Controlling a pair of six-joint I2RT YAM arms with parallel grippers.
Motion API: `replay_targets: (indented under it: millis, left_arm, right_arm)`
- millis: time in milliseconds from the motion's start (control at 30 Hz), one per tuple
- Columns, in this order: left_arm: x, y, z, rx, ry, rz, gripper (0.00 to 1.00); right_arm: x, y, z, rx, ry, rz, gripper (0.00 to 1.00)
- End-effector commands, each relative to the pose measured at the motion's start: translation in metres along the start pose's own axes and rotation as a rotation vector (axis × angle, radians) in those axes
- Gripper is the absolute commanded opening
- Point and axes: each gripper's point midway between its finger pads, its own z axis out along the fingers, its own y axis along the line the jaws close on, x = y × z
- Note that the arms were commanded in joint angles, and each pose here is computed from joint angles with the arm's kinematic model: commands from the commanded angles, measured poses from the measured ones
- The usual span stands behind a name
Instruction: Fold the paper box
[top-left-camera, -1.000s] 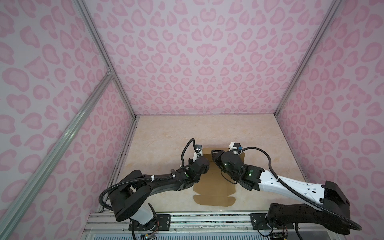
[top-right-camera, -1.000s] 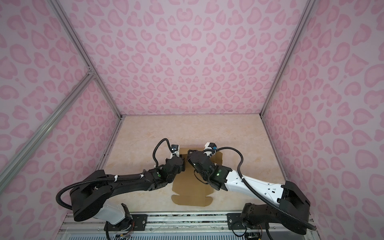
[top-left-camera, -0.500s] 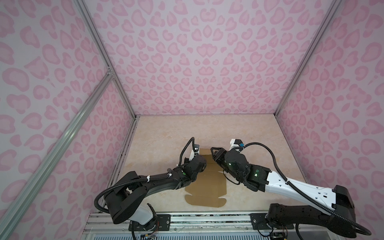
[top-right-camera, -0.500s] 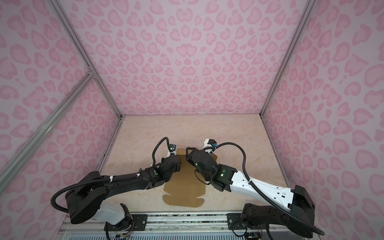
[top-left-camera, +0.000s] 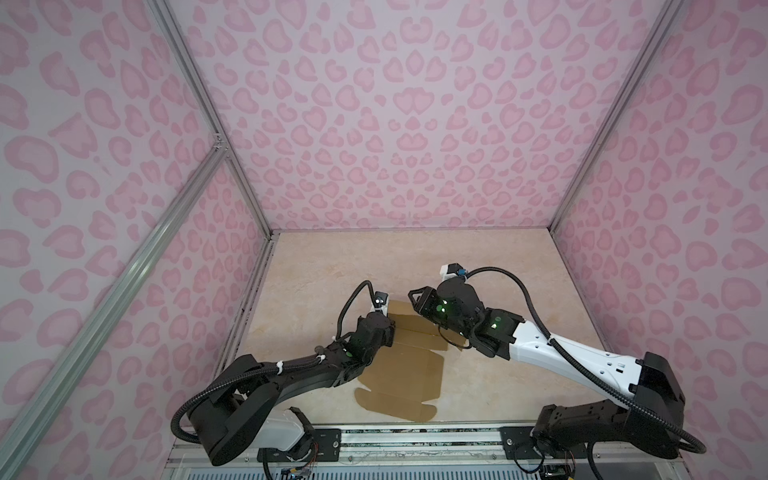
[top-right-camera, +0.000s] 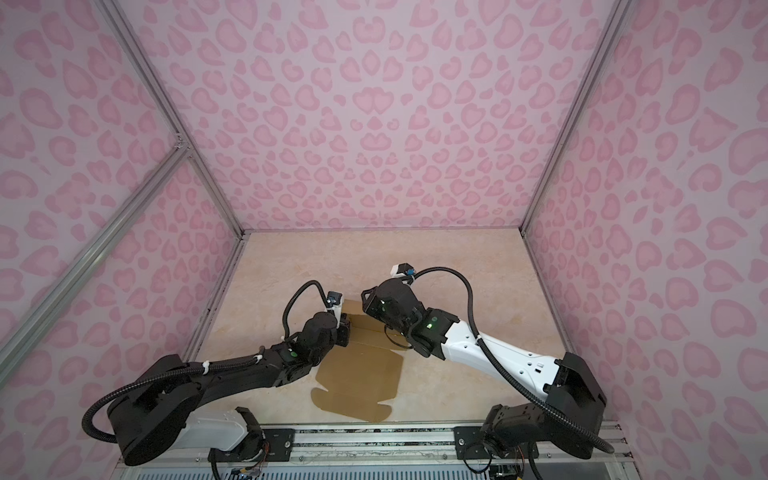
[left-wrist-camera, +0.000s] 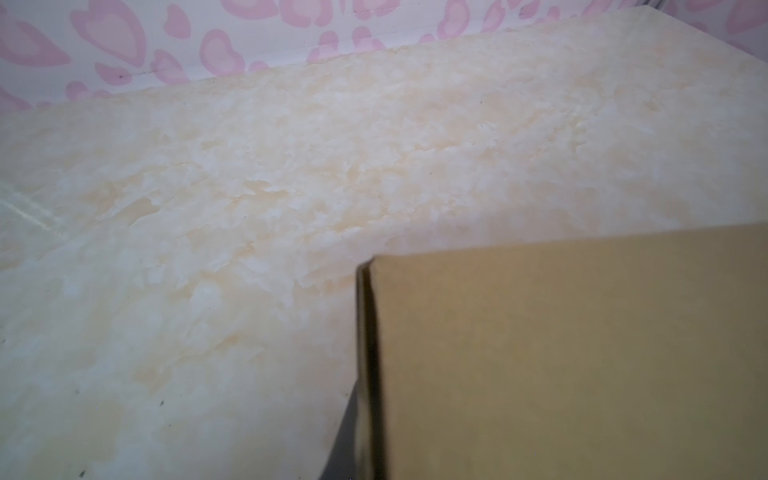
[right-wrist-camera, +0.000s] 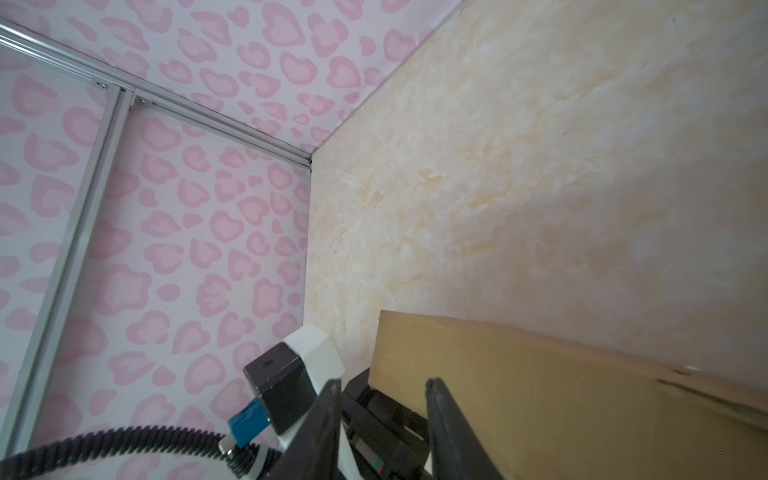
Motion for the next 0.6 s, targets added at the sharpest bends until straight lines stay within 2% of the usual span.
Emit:
replay_targets:
  millis: [0,100,333,567]
  left_arm:
    - [-0.01,0.0,-0.004,0.012,-0.034,0.014,0.04]
    - [-0.009,0.007,-0.007,-0.022,-0.04,0.009,0.04]
    - [-0.01,0.013,-0.01,-0.062,-0.034,0.035,0.04]
    - [-0.004,0.012,-0.01,-0.079,-0.025,0.056,0.04]
  right_arm:
    - [0.007,-0.004,0.0,0.005,0.053,-0.071,0.35]
    - [0.001,-0.01,-0.006,0.003,0.056,-0.116,0.35]
    - [-0.016,-0.048,-0.03,0.129,0.055,-0.167,0.37]
    - [0.016,-0.075,-0.026,0.148,0.175,-0.166,0.38]
